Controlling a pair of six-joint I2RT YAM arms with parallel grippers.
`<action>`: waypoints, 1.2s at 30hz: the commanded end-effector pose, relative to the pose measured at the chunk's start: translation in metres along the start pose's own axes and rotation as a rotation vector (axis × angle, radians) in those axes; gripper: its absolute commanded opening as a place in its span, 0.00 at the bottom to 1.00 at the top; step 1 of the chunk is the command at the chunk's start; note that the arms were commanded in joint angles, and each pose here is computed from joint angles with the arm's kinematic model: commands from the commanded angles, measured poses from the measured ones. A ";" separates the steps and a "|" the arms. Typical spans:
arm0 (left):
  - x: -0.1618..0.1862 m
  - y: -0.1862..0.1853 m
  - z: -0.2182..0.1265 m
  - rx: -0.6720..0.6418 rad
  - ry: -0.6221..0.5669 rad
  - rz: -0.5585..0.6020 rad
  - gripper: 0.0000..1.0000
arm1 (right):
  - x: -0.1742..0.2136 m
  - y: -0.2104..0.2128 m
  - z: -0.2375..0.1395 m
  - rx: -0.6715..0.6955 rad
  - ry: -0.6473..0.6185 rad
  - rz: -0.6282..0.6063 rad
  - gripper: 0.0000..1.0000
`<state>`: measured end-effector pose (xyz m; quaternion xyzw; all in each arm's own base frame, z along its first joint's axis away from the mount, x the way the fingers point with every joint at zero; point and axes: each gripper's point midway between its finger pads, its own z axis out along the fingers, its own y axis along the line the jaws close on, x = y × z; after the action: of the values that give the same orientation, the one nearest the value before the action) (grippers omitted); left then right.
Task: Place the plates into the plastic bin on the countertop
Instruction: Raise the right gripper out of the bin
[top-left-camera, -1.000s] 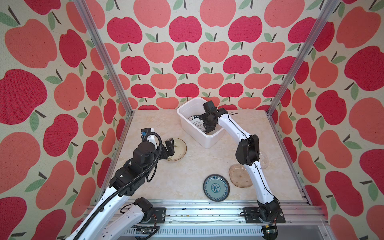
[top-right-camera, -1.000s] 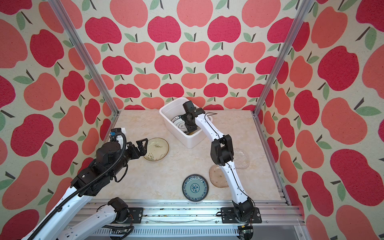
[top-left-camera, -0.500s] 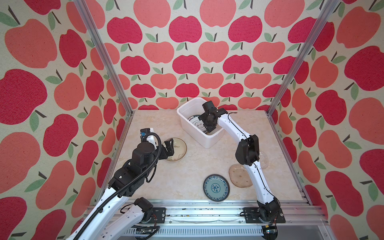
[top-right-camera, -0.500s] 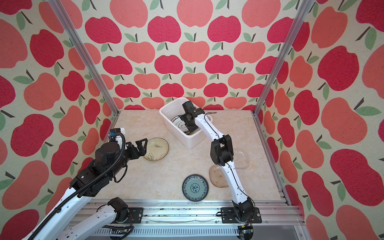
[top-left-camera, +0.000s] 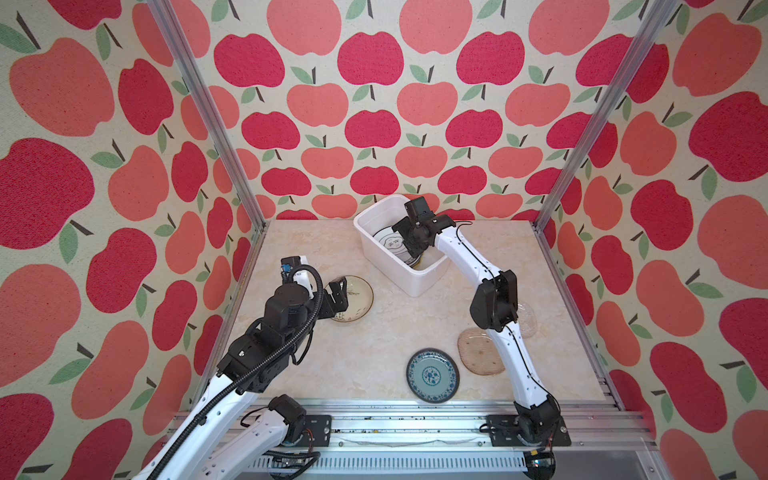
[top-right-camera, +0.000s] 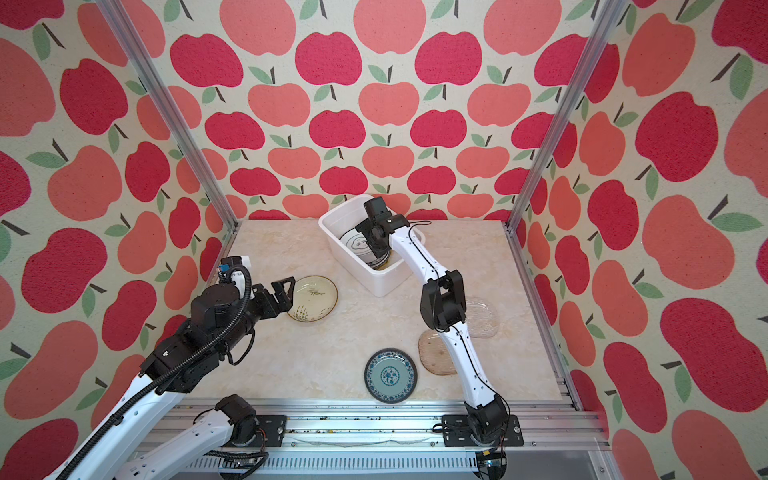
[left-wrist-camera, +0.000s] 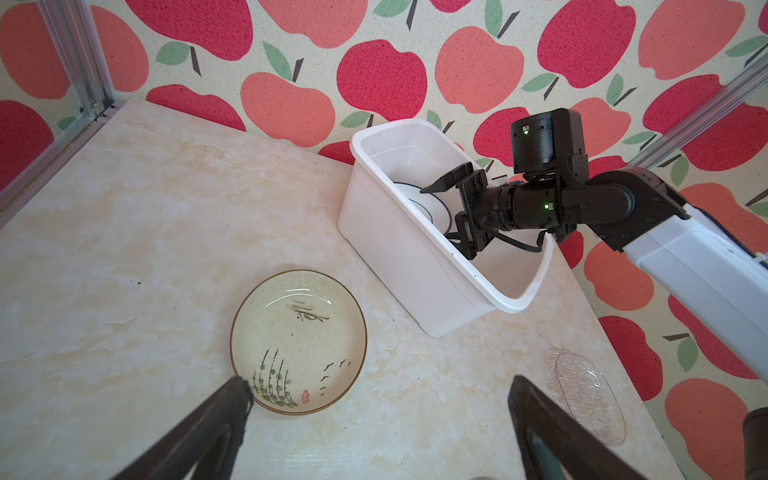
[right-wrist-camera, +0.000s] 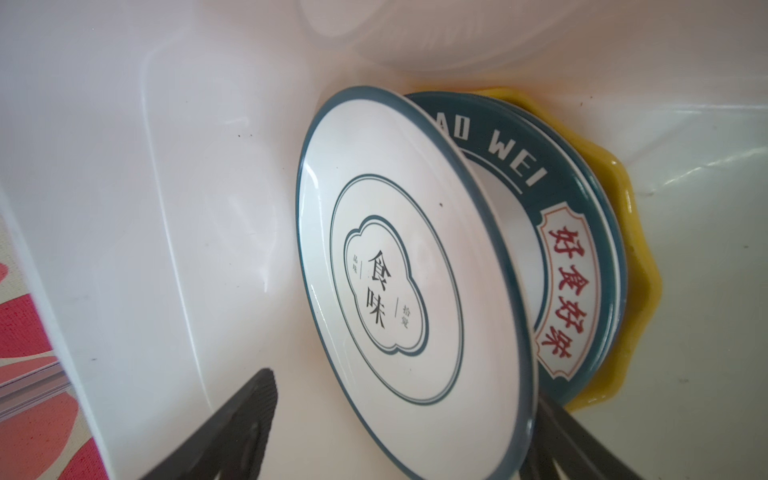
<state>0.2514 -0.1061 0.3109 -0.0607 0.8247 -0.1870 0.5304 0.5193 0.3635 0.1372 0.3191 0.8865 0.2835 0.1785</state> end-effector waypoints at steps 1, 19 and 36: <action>0.001 0.002 -0.001 -0.005 0.006 0.006 0.99 | -0.001 -0.014 -0.005 0.068 -0.001 -0.012 0.88; 0.000 0.004 -0.006 -0.005 -0.004 -0.003 0.99 | -0.007 -0.007 -0.037 0.075 -0.041 -0.069 0.89; -0.005 0.031 -0.039 -0.092 0.036 -0.040 0.99 | 0.033 0.098 -0.231 -0.369 -0.094 -0.707 0.83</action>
<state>0.2290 -0.0748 0.3186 -0.0838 0.8258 -0.1703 0.5311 0.4583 0.3534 0.3429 0.0678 0.8738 0.3489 0.3320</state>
